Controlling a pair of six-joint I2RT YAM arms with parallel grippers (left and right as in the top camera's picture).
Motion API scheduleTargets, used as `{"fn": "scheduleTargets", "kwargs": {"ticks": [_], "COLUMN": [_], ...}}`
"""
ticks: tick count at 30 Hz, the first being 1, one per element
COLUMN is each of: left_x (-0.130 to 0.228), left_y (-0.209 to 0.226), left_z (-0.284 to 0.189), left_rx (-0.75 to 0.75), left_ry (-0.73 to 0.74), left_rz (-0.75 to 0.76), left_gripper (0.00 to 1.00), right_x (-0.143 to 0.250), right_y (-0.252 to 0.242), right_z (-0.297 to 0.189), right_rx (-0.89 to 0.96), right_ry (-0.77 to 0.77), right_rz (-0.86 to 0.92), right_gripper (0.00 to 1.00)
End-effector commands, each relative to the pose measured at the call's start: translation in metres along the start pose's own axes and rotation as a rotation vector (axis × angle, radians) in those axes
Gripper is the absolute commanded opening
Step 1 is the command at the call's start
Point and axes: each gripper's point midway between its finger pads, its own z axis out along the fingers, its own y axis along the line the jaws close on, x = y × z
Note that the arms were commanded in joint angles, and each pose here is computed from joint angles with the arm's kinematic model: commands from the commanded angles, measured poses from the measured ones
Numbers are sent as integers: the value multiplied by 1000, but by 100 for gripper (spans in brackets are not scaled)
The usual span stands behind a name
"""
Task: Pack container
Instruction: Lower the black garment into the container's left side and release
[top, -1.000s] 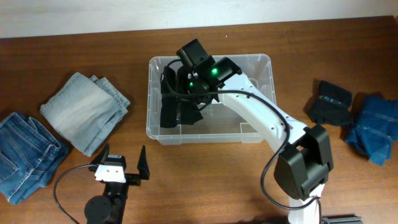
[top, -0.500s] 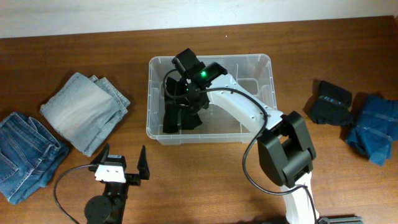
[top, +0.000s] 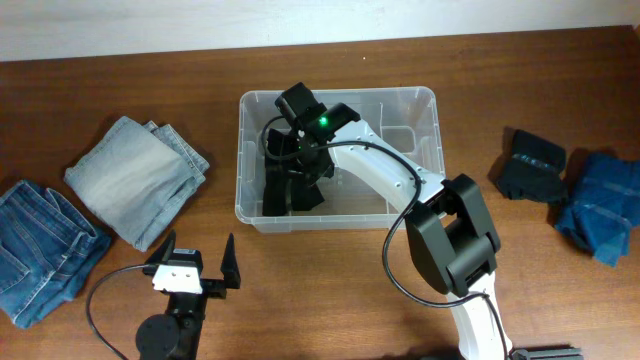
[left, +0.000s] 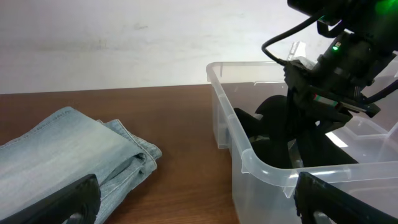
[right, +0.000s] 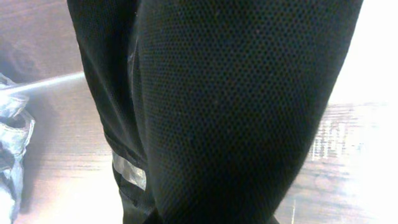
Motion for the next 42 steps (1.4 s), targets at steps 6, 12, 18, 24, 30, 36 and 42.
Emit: {"fn": "scheduleTargets", "kwargs": {"ticks": [6, 12, 18, 24, 30, 36, 42], "left_x": [2, 2, 2, 2, 2, 2, 2], "left_y": [2, 2, 2, 2, 2, 2, 2], "left_z": [0, 0, 0, 0, 0, 0, 0], "left_rx": [-12, -12, -12, -12, -12, -12, -12], "left_ry": [-1, -1, -1, -1, -1, -1, -1], "left_rz": [15, 15, 15, 15, 15, 15, 15], "left_gripper": [99, 100, 100, 100, 100, 99, 100], "right_x": [-2, -1, 4, 3, -7, -29, -45], "right_y": [8, 9, 10, -2, -9, -17, -10], "right_z": [-2, -2, -2, -3, -16, -56, -129], "right_rx": [-27, -35, -44, 11, 69, 175, 168], "right_ry": [-2, 6, 27, 19, -38, -164, -256], "right_rz": [-2, -38, -165, -249, -320, -413, -392], "right_gripper": [24, 53, 69, 79, 91, 96, 97]}}
